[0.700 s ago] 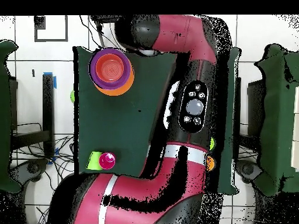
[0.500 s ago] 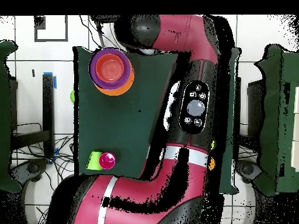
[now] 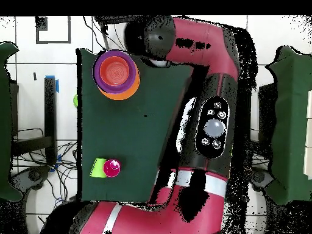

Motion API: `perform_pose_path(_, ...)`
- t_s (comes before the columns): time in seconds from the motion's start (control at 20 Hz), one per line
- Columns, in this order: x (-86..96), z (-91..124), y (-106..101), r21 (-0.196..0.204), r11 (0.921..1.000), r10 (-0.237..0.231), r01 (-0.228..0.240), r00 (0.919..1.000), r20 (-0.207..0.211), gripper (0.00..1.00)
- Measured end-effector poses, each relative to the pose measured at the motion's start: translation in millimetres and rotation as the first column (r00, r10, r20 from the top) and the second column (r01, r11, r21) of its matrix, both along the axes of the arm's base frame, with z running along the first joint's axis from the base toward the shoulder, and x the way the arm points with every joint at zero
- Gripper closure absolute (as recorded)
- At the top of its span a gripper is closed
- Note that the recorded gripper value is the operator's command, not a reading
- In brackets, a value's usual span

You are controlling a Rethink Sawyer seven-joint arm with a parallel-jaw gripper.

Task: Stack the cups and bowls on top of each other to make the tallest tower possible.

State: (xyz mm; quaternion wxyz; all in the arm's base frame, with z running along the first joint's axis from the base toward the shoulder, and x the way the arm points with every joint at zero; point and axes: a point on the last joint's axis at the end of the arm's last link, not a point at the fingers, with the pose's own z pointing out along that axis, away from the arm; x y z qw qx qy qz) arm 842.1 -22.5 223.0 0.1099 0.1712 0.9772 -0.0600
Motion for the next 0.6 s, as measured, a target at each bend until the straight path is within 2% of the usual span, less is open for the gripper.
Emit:
perform_pose_path(0.25,-37.7,-6,-29,0.008,0.9986,-0.052,0.053,0.9984,-0.023,0.0)
perform_pose_path(0.4,-53.5,-14,-46,0.005,0.997,-0.078,0.078,0.9969,-0.013,0.0)
perform_pose_path(0.45,-67.9,-22,-60,0.003,0.9951,-0.099,0.099,0.9951,-0.001,0.0)
perform_pose_path(0.55,-73.2,-26,-64,0.001,0.9944,-0.106,0.106,0.9943,0.004,0.0)
perform_pose_path(0.6,-85.4,-33,-72,0.0,0.9928,-0.12,0.12,0.9927,0.009,0.0)
